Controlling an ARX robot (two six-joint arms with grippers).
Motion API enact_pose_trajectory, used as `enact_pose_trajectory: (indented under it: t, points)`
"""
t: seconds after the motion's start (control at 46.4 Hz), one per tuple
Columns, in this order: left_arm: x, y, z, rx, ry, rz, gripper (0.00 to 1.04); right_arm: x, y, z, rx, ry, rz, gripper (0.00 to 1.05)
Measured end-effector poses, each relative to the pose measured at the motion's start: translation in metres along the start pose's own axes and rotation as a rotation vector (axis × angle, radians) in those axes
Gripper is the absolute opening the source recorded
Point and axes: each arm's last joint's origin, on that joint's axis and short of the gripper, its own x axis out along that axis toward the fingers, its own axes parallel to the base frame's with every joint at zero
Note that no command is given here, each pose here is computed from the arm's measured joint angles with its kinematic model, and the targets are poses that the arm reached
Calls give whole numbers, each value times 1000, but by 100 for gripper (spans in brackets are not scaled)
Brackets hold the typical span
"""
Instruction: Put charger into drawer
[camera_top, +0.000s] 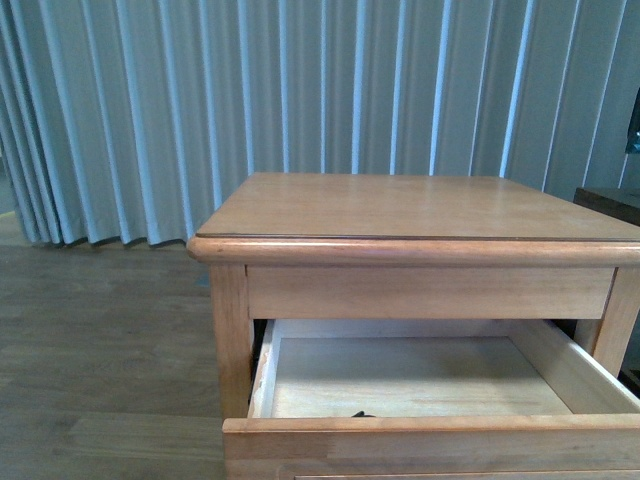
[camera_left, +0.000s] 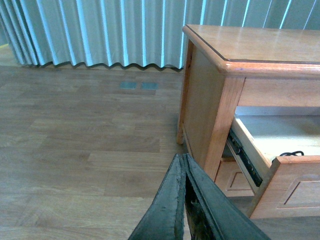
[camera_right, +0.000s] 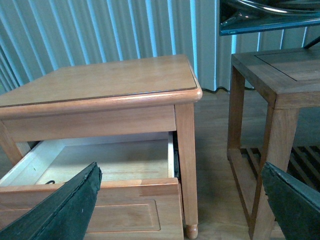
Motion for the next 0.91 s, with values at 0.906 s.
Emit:
enact_pose_trajectory:
  t: [0.906]
  points:
    - [-14, 0, -13, 0, -7, 0, 44, 0, 3, -5, -102, 24, 50, 96]
